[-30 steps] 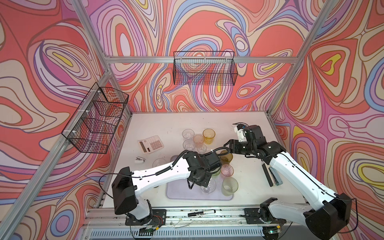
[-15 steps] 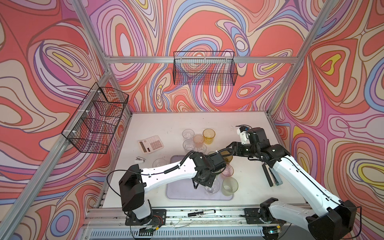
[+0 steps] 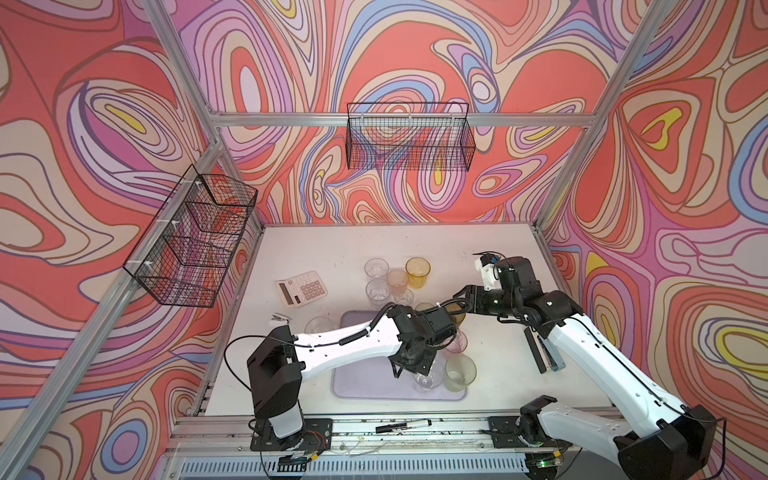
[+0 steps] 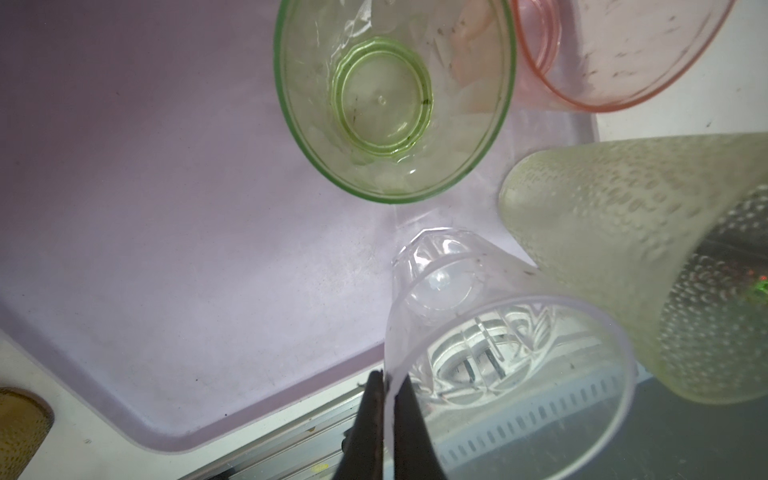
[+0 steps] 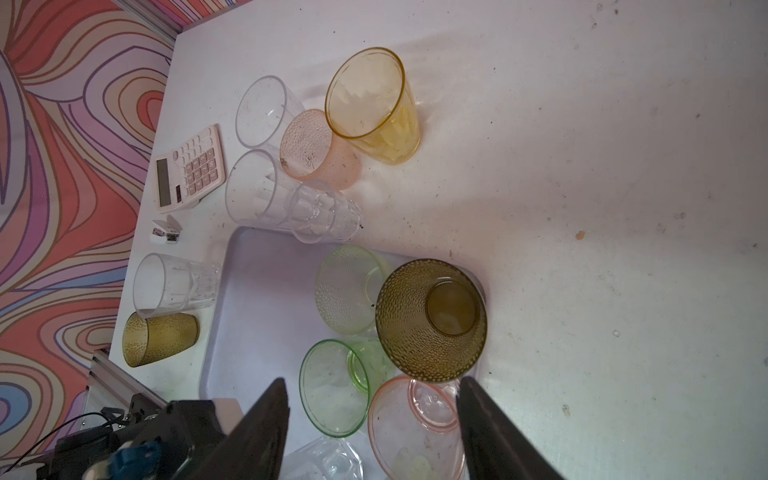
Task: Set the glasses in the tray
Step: 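Lower the clear faceted glass onto the tray beside the pale green glass, then open the left gripper to release the clear faceted glass on the tray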
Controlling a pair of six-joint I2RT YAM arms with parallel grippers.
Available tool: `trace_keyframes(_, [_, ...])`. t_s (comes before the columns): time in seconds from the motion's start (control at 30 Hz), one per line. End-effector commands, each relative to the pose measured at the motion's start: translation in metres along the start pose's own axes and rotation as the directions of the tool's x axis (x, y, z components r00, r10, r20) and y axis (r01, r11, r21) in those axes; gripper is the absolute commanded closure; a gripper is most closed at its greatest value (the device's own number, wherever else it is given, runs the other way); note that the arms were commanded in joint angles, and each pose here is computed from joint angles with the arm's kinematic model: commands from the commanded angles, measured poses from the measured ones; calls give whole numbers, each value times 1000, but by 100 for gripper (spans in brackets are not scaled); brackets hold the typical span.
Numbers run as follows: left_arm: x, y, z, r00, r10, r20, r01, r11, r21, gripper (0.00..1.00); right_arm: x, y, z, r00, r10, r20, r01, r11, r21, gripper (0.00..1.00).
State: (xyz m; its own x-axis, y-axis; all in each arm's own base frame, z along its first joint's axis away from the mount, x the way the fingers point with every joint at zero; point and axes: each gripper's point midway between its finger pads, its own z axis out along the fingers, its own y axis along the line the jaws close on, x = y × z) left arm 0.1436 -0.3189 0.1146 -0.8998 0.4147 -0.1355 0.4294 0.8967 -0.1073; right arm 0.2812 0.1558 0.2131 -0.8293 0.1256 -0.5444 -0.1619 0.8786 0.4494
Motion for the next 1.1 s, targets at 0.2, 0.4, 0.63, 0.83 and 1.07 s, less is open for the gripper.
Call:
trace_keyframes(0.2, [-1,-8,5,1000,-11,-6,11,1000,16,100,6,-4,-1,1000,-1,-8,1,1000,1,32])
trace_keyframes(0.4, [-2,-6,8,1000,-11,-11,11,1000,1,100,8,-4,0,1000,6,-11,-6,1000,-2,32])
trace_keyframes(0.63, [1,-3,14,1000,-22,-21,22,1000,-12,100,10,-5,0,1000,7,-13,-7,1000,0,32])
trace_keyframes(0.83, [2,-1,14,1000,-22,-19,22,1000,-20,100,10,-6,1,1000,8,-15,-8,1000,1,32])
trace_keyframes(1.07, [4,1,17,999,-24,-33,23,999,-33,98,8,-5,1,1000,7,-13,-7,1000,1,32])
